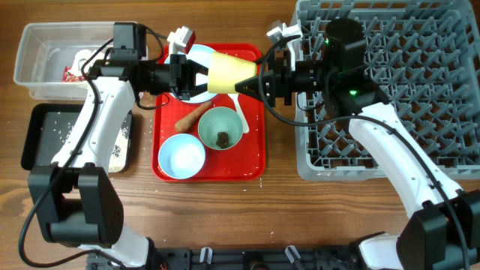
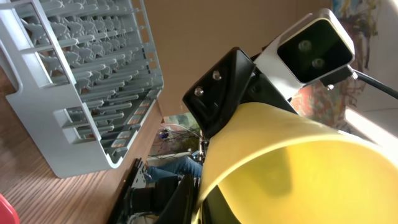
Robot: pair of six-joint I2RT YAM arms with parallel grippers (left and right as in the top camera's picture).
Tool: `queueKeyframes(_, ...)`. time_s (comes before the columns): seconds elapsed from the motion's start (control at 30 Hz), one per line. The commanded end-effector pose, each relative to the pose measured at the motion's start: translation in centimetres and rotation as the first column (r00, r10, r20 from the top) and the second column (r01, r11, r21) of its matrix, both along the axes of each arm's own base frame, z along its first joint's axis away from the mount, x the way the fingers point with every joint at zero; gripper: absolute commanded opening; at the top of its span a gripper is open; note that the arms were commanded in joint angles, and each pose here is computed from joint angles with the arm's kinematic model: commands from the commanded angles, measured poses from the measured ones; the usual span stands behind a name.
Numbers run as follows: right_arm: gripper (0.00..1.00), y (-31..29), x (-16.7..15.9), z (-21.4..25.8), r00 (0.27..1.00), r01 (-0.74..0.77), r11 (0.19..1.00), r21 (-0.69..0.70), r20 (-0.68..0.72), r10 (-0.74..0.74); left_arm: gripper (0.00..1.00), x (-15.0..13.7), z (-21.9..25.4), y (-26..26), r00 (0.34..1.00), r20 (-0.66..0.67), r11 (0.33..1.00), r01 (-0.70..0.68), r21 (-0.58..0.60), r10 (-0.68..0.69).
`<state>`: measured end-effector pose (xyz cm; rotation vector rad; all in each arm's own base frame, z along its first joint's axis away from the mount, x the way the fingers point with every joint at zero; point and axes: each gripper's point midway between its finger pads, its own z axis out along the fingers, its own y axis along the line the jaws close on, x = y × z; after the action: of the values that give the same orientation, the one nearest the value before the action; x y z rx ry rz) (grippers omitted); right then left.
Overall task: Sort waste into correct bins and load items into the dishwasher rack
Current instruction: 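Lift the yellow cup and hand it to the right gripper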
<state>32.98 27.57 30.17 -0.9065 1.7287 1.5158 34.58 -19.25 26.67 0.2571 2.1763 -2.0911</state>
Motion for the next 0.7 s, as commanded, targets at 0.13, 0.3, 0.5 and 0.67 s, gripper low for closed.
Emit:
queueKeyframes(0.13,0.34,0.9,-0.9,1.0,0.997,-0.061,0.998,0.025,0.043,0.06,0.08,0.1,0.6,-0.1,0.999,0.033,1.0,-0.012,0.024,0.012)
queueKeyframes(0.3,0.29,0.3,-0.3,1.4,0.997,-0.042,0.999,0.034,0.073,0.04,0.37,0.1,0.6,-0.1,0.999,0.033,1.0,-0.012,0.024,0.012)
queueKeyframes(0.5,0.27,-1.9,1.4,1.4,0.998,0.023,0.999,0.033,0.066,-0.025,0.4,0.1,0.6,-0.1,0.999,0.033,1.0,-0.013,0.024,0.012)
queueKeyframes(0.67,0.28,-4.6,5.2,0.4,0.974,0.225,0.974,-0.009,0.001,-0.225,0.39,0.2,0.5,-0.1,0.999,0.034,0.999,-0.016,0.03,0.015)
